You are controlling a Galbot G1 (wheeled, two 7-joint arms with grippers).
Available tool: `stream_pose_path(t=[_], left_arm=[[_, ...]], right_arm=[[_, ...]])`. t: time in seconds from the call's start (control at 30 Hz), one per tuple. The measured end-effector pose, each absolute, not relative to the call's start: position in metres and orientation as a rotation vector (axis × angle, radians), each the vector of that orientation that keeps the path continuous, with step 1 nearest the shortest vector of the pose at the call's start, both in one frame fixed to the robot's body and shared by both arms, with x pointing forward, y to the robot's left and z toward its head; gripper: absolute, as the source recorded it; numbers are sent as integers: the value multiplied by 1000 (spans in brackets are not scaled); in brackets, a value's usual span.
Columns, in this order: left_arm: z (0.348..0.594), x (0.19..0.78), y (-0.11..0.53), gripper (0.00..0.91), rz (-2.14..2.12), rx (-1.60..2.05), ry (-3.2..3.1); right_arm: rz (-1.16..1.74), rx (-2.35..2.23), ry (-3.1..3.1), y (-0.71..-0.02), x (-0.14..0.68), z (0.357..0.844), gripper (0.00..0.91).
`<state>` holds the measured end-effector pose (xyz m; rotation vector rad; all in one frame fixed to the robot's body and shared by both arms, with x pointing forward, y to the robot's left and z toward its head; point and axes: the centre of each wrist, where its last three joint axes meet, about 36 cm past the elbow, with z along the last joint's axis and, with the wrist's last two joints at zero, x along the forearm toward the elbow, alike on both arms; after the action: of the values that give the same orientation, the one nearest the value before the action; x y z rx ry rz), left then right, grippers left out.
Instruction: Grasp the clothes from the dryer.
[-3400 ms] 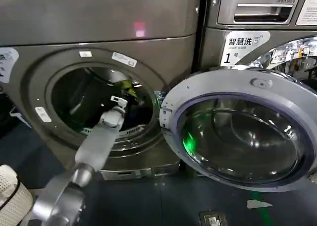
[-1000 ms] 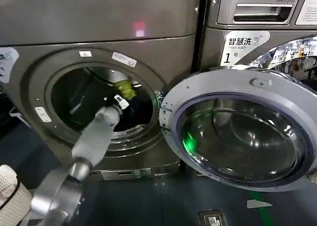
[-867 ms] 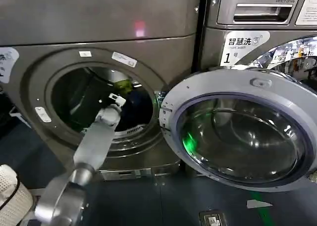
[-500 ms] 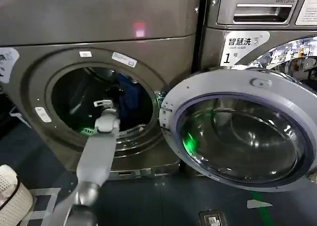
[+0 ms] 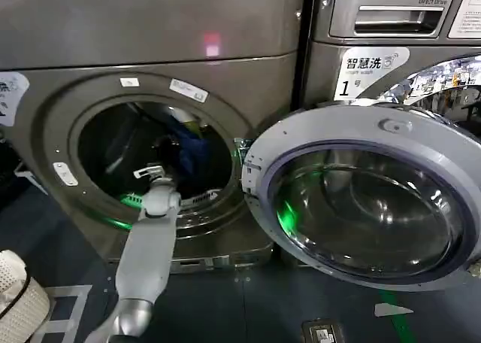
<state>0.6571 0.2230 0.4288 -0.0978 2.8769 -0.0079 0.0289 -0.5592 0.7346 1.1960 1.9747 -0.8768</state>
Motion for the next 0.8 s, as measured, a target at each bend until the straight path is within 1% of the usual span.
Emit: stream_pose_path(t=[0.5, 0.8], left_arm=[[428, 655, 223, 0, -13, -84, 2878], [423, 654, 224, 0, -3, -68, 2894]], right_arm=[[-861, 1232, 1987, -558, 27, 737, 907], [-857, 1228, 1997, -558, 29, 738, 907]])
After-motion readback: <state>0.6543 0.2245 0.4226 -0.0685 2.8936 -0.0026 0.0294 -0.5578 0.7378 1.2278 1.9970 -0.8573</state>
